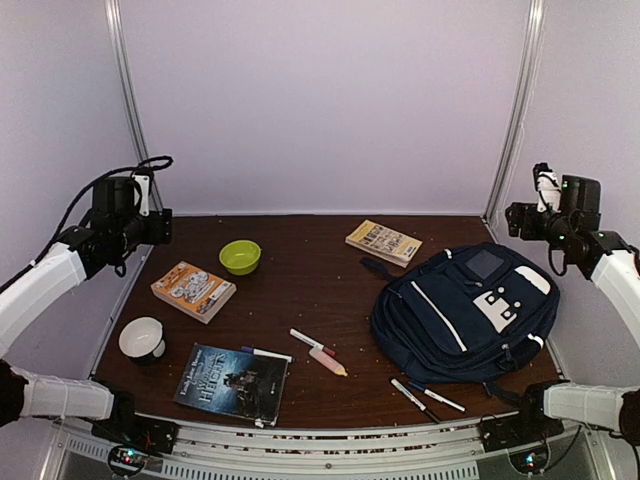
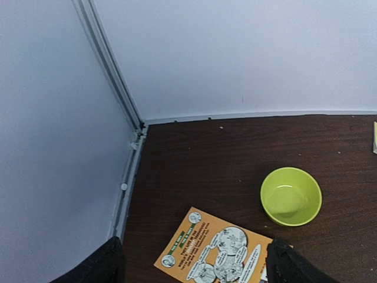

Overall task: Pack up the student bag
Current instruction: Move the book to the center of the board.

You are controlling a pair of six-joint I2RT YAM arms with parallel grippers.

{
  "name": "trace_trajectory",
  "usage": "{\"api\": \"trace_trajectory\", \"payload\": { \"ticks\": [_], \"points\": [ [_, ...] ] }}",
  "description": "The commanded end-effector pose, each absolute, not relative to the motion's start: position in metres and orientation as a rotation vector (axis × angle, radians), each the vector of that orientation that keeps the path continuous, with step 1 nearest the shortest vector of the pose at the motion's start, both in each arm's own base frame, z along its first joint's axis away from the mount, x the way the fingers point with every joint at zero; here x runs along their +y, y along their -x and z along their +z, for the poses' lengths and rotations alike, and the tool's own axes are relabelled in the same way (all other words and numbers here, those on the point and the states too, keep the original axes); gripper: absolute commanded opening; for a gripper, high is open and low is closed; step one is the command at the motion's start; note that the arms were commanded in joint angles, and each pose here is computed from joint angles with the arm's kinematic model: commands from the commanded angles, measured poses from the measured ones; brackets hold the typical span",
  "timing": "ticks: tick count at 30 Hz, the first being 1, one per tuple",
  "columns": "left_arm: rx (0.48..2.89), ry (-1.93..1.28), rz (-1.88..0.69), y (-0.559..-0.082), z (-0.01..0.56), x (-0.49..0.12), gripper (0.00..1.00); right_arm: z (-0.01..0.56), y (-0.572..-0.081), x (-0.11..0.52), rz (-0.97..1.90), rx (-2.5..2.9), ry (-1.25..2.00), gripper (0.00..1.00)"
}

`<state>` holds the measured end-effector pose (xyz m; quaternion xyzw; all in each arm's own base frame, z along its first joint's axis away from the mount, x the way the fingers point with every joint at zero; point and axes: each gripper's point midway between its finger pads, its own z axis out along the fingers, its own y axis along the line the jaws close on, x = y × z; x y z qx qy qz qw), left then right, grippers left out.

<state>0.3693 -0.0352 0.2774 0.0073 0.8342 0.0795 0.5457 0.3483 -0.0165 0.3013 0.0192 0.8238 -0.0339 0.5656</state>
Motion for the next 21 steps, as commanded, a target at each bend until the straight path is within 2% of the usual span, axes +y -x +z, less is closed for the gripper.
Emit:
{"api": "trace_trajectory", "payload": {
  "ticks": [1, 10, 21],
  "points": [
    [1.935, -0.128, -0.128, -0.383, 0.289, -0.078, 0.86, 0.291, -0.352, -0.006, -0.076, 1.938, 0.042, 0.91],
    [1.947, -0.440, -0.477, -0.368, 0.282, -0.165, 0.81, 0.264, -0.356, 0.029, 0.002, 2.034, 0.355, 0.87],
    [2.081, -0.527, -0.602, -0.354, 0.262, -0.241, 0.80, 0.241, -0.431, 0.058, 0.182, 2.212, 0.382, 0.80]
  ]
}}
